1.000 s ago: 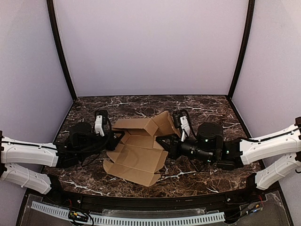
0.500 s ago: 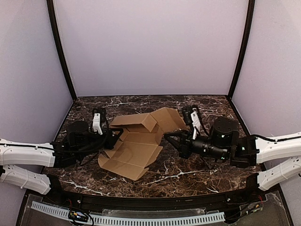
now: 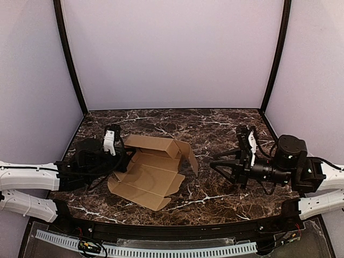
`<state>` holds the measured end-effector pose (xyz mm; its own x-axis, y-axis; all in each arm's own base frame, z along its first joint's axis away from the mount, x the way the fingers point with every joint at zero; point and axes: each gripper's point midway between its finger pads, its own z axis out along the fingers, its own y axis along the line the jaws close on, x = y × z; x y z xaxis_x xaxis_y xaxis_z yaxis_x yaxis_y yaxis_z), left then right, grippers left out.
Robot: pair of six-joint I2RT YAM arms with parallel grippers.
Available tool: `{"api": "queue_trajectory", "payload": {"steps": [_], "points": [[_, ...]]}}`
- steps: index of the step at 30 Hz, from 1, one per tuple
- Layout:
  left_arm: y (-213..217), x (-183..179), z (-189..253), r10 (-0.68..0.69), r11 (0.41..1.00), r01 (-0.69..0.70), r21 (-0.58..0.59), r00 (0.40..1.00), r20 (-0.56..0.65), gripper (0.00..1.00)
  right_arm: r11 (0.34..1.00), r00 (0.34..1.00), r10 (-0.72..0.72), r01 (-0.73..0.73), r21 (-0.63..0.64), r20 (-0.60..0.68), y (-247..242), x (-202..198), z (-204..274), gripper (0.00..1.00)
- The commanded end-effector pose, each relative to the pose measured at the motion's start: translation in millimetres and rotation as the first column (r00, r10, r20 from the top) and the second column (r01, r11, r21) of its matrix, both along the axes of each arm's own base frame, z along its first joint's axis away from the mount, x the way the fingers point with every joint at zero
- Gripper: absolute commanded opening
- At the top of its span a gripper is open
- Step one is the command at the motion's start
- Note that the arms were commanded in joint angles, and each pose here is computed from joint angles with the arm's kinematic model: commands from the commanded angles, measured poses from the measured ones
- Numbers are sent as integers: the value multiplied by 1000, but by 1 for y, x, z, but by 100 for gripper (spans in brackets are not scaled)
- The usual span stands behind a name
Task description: Fold the paper box
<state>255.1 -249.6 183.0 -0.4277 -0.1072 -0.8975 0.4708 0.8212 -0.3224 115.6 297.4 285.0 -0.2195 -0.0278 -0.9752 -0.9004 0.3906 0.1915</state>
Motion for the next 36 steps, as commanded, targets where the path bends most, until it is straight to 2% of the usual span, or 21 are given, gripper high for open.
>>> {"api": "queue_trajectory", "payload": {"steps": [1,6,9,14,21,36], "points": [[1,-1,16,-14,1000,14,19,999,41,1,993,999,-6,11,-115,42,-7,1,-9,38],[-11,-11,22,-120,992,117,50,991,58,1,976,996,21,-2,-218,84,-2,2,-15,52],[-16,-18,25,-175,983,171,65,983,61,1,969,990,75,-44,-245,119,6,-2,-7,56],[-21,-24,30,-230,971,225,77,971,63,1,954,976,169,-128,-270,136,19,-11,-2,56],[-22,-24,32,-228,972,223,72,971,66,1,932,962,255,-218,-290,95,41,-20,-5,51],[-14,-18,27,-190,977,179,112,977,98,1,918,950,309,-289,-272,35,66,-24,-10,51]]}}
